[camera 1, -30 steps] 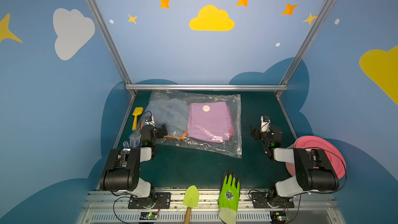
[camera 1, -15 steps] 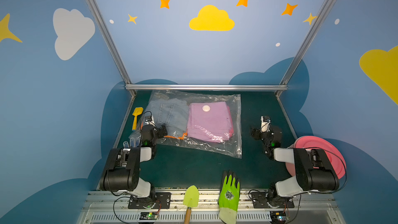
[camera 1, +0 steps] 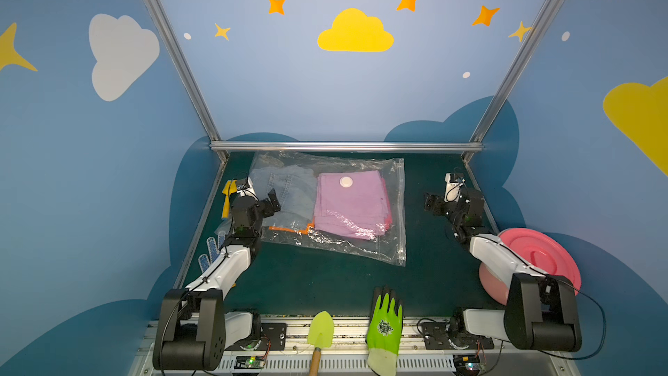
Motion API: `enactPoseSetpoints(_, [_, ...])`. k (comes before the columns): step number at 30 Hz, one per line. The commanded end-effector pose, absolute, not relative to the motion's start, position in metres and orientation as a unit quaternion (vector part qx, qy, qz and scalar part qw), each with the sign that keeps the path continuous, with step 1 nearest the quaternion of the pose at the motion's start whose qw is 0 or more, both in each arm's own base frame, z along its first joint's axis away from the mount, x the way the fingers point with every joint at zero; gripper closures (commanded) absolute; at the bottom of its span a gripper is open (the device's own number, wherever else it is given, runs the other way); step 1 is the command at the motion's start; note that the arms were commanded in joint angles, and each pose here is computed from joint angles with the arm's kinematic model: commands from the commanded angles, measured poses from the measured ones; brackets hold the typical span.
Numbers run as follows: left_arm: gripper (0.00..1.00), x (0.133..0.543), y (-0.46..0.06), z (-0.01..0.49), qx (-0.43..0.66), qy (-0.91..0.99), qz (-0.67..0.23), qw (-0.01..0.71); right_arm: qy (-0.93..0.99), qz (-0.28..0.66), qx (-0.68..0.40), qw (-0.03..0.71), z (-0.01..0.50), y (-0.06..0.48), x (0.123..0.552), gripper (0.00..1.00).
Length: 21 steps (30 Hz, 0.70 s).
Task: Take the trousers out of the vacuum bag
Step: Open the vacuum bag at the center of the board.
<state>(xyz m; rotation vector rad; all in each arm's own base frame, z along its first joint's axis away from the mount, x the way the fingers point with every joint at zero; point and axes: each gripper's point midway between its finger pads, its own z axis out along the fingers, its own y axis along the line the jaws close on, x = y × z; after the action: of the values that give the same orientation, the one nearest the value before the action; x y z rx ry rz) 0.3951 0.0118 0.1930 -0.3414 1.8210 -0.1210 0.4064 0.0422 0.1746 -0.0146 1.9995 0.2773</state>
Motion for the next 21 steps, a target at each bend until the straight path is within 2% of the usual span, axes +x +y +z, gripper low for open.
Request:
enactPoseSetpoints(1, [0.00,0.397,-0.003,0.213,-0.166,0.774,-0.091,0.604,0.848,0.196,0.030,0.491,0.182,0.061,0.395,0.12])
enactPoseSetpoints(8, [0.01,0.408,-0.051,0.257,-0.138,0.767,-0.168,0.604,0.845,0.311,0.057,0.430,0.184,0.090,0.364,0.12])
enactPoseSetpoints(14, [0.01,0.410,-0.086,0.282,-0.088,0.749,-0.219,0.619,0.856,0.375,0.086,0.346,0.153,0.108,0.328,0.12])
enactPoseSetpoints(19, [0.10,0.420,-0.103,0.282,-0.109,0.735,-0.292,0.602,0.861,0.398,0.094,0.302,0.126,0.120,0.305,0.13])
enactPoseSetpoints(21, [0.14,0.424,-0.123,0.276,-0.072,0.748,-0.323,0.575,0.864,0.399,0.090,0.292,0.117,0.126,0.298,0.14])
